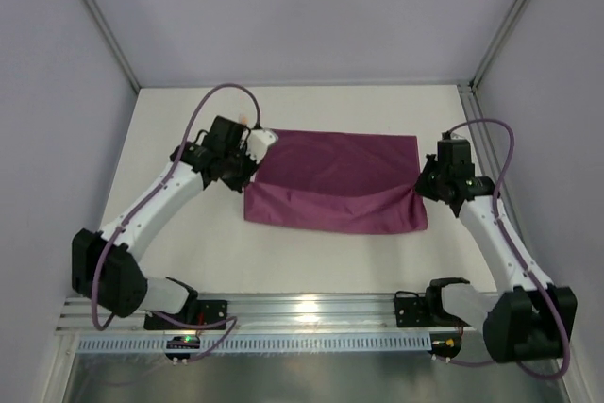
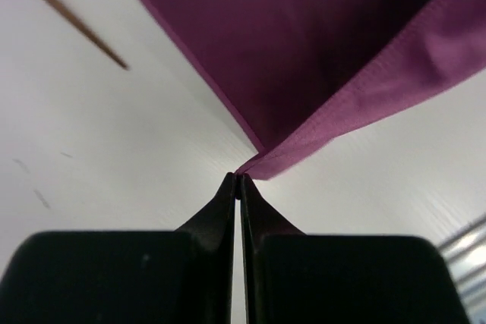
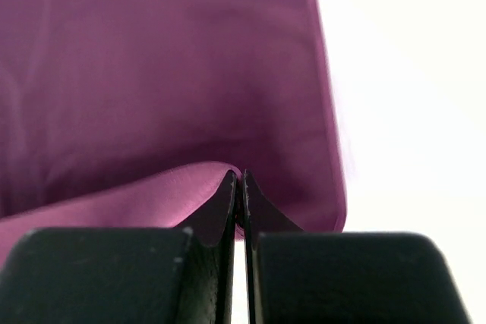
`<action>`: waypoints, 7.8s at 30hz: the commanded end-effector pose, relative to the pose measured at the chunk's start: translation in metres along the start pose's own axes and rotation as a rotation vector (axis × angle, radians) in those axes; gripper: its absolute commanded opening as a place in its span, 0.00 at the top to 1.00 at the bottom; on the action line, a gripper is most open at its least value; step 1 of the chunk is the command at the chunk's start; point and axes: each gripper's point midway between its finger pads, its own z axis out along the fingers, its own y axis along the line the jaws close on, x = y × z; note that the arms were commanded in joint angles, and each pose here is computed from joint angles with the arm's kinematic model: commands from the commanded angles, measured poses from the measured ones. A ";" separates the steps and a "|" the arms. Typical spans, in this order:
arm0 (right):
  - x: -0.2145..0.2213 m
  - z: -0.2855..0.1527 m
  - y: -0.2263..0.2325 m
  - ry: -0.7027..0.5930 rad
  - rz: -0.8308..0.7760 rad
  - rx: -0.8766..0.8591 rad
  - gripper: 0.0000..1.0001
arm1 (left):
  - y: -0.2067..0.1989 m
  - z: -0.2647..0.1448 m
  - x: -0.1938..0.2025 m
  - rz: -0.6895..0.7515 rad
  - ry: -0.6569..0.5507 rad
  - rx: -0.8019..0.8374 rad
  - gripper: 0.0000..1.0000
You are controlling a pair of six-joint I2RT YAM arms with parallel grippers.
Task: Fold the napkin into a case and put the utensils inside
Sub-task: Fold the rectangle-folded napkin at the center of the board, then move the rectangle-folded napkin to the center of the board, then smooth out the rectangle-folded napkin at the center of the board.
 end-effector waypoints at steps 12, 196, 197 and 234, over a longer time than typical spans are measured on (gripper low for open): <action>-0.118 0.124 -0.006 -0.010 -0.126 0.102 0.97 | 0.128 0.082 -0.122 -0.143 -0.173 -0.281 1.00; 0.043 -0.009 -0.054 -0.063 0.299 0.069 0.15 | -0.048 0.041 0.134 0.532 0.315 0.146 0.56; 0.036 -0.014 -0.054 -0.081 0.289 0.074 0.15 | -0.046 0.036 0.132 0.536 0.317 0.141 0.55; 0.144 0.059 0.020 0.228 0.035 0.039 0.97 | -0.025 0.099 0.134 0.242 0.354 0.019 0.97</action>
